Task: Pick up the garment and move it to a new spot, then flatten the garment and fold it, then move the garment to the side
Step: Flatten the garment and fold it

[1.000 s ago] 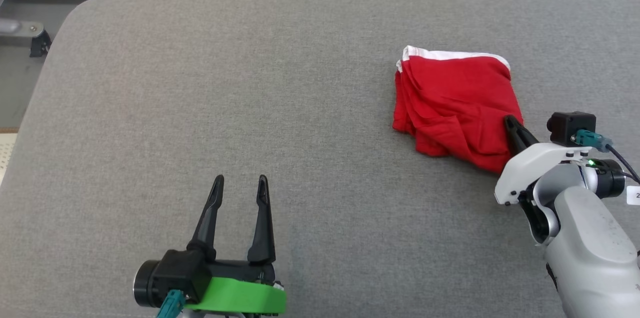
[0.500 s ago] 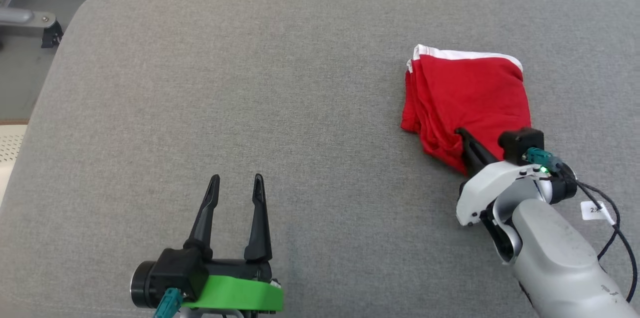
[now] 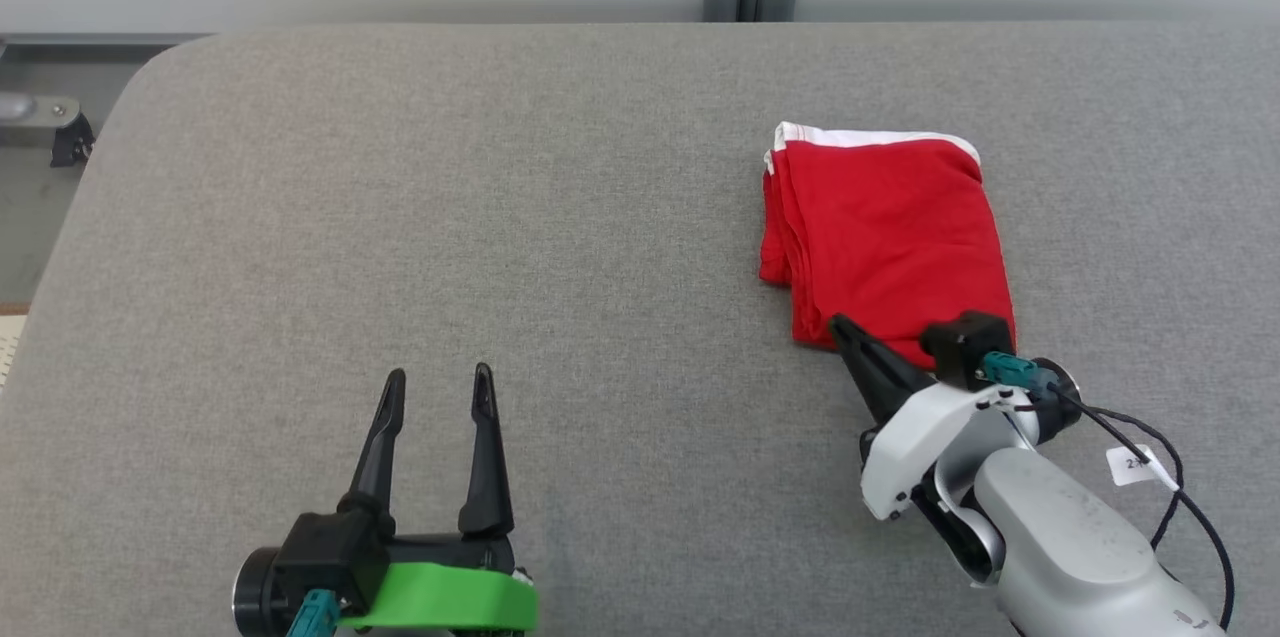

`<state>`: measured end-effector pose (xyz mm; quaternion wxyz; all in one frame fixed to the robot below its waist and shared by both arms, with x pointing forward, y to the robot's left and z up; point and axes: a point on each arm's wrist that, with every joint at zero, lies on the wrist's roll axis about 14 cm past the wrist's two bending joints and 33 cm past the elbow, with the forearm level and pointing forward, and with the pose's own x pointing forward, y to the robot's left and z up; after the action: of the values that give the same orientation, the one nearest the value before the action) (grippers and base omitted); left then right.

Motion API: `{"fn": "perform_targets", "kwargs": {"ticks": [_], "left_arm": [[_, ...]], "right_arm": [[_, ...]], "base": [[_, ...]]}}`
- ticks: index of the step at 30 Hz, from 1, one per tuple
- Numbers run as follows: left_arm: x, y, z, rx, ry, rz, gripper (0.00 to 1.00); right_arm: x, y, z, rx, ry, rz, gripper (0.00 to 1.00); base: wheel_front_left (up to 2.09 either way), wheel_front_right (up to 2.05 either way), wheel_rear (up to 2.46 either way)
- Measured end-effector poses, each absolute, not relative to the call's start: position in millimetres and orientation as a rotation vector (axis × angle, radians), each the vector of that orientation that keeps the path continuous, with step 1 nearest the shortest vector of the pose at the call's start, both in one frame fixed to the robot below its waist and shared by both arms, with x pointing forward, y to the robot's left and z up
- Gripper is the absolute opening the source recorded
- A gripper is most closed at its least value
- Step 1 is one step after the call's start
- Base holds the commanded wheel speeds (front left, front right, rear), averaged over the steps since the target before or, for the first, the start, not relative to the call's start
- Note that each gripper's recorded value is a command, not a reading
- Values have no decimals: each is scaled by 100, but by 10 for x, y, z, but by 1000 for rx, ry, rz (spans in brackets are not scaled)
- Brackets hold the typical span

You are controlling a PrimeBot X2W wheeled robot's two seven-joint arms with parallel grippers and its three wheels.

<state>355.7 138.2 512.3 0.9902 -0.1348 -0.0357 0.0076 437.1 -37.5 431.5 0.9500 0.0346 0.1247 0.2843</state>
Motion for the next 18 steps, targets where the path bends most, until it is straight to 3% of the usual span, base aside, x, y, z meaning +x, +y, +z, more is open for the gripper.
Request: {"fn": "perform_targets", "kwargs": {"ticks": [2, 5, 6, 8, 18], "left_arm": [[3520, 1419, 5117, -262, -72, 25, 100], [3446, 1495, 5105, -250, -73, 44, 100], [3415, 1527, 5092, -244, -71, 51, 100], [3359, 1577, 5073, -239, -68, 60, 100], [3164, 1676, 4982, -211, -50, 66, 100]], "right_arm": [[4390, -461, 4429, 74, 213, 558, 0], [4392, -662, 4587, 64, 153, 513, 31], [4389, -734, 4657, 53, 128, 498, 47], [4390, -911, 4820, 45, 70, 453, 99], [3991, -1619, 5202, 13, -86, 274, 100]], "base": [[0, 0, 0], [0, 0, 0], [0, 0, 0], [0, 0, 0], [0, 0, 0]]}}
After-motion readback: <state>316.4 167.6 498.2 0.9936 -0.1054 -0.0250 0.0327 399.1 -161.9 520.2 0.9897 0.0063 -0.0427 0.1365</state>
